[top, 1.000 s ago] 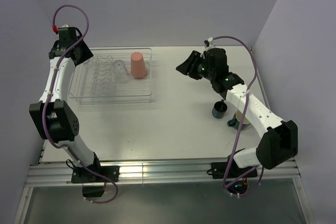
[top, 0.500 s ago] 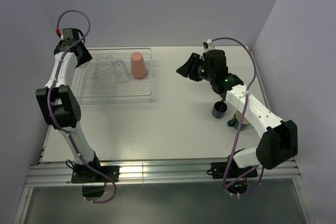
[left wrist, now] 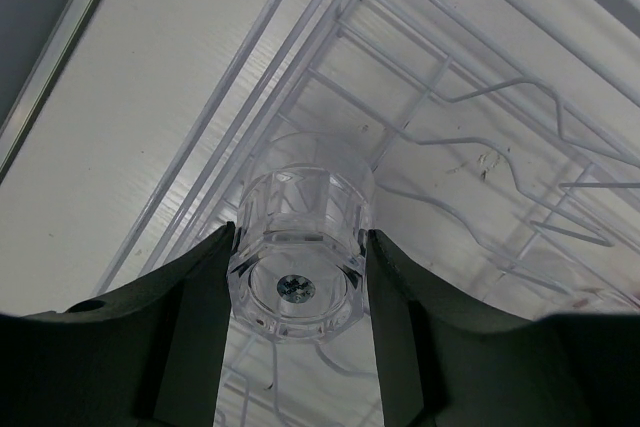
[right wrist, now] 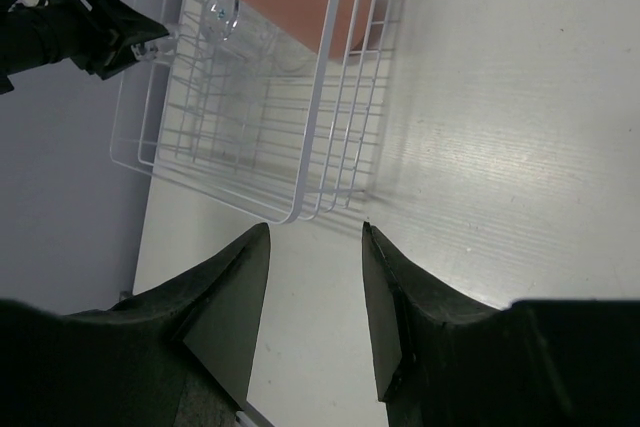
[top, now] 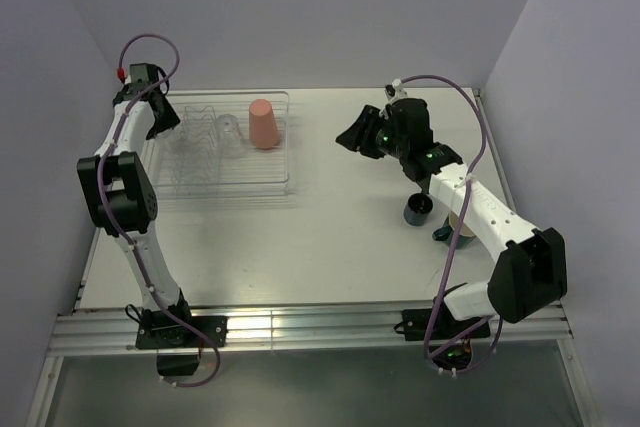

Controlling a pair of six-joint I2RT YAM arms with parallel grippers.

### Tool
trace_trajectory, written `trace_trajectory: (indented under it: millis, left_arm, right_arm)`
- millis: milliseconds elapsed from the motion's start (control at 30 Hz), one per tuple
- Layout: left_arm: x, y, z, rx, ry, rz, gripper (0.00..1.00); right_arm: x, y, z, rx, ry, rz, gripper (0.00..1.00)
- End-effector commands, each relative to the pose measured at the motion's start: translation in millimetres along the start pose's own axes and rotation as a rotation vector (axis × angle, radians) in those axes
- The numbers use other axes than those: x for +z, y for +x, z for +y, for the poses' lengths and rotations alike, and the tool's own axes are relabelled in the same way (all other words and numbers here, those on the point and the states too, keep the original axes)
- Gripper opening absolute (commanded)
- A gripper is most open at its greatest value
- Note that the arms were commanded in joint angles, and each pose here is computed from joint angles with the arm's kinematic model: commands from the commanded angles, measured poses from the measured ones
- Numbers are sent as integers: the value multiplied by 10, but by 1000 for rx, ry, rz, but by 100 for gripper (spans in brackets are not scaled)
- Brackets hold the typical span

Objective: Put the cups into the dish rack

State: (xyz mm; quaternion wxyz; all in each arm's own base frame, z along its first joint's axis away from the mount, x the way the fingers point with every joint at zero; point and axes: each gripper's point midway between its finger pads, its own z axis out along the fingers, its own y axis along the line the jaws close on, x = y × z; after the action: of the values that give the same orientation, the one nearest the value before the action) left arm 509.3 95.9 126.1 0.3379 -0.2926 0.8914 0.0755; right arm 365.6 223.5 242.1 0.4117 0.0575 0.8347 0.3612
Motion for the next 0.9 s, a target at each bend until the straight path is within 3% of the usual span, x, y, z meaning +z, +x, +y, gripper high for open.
trace_trajectory:
  millis: [0, 367, 467, 533, 567, 667, 767, 867]
  left_arm:
    - [42, -176, -40, -5, 6, -52, 0]
    - [233, -21, 1, -8, -18, -11, 1]
    - [240, -8, -3, -9, -20, -8, 15]
    - [255, 9, -1, -7, -17, -1, 30]
    - [267, 20, -1, -8, -18, 1, 44]
    - [274, 38, -4, -6, -15, 6, 65]
    - [265, 29, -3, -10, -15, 1, 75]
    - [250, 23, 10, -15, -16, -2, 78]
  right_arm:
    - [-94, -129, 115, -35, -43, -52, 50]
    - [-109, -117, 99, -34, -40, -53, 49]
    - [-120, -118, 96, -35, -38, -55, 49]
    - [-127, -128, 102, -37, -38, -57, 49]
    - [-132, -130, 101, -37, -36, -58, 49]
    - [-141, -133, 107, -37, -37, -59, 49]
    - [-151, -137, 105, -37, -36, -60, 49]
    - [-153, -132, 106, -37, -36, -60, 50]
